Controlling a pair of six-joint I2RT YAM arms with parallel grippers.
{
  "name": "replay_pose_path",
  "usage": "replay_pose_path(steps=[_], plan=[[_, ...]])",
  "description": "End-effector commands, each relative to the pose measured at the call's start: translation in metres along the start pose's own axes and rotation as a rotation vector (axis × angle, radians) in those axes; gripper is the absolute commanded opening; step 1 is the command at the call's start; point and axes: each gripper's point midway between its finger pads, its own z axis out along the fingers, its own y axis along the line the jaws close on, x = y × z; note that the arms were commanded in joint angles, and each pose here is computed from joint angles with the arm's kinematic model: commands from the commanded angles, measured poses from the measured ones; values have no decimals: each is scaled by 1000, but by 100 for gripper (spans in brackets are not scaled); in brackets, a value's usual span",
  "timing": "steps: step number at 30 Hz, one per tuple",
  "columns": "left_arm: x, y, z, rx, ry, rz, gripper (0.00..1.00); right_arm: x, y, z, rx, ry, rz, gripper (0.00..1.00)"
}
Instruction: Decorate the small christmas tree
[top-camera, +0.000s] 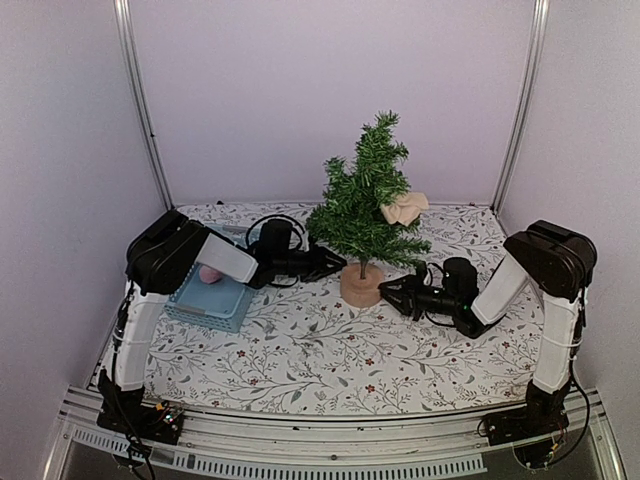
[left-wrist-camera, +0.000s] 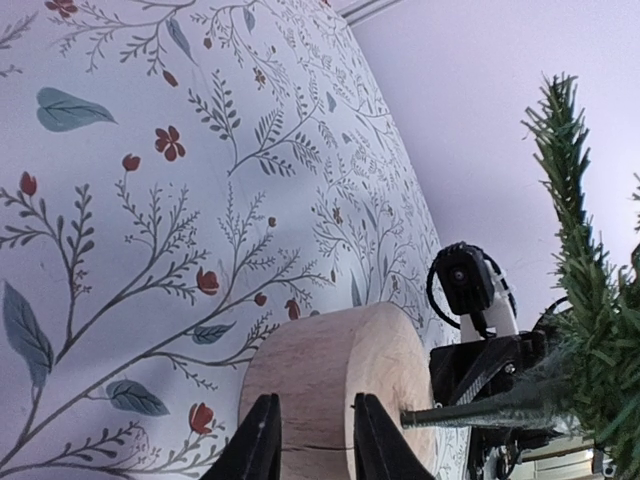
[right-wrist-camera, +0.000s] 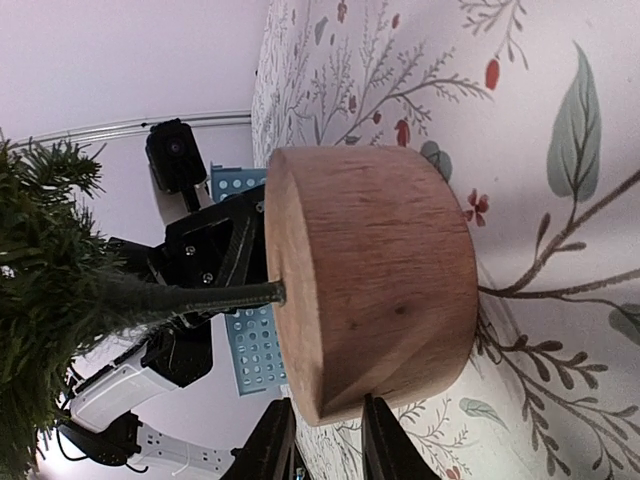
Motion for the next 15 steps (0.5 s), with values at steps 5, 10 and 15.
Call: replay_pose_path(steps=[5, 10, 15], plan=[[7, -15, 4, 69, 33, 38, 26, -11, -2, 11, -13, -38, 12, 25], [26, -23, -5, 69, 68, 55, 23, -16, -2, 16, -11, -41, 6, 25], [39, -26, -20, 63, 70, 48, 22, -24, -3, 17, -5, -49, -5, 25]])
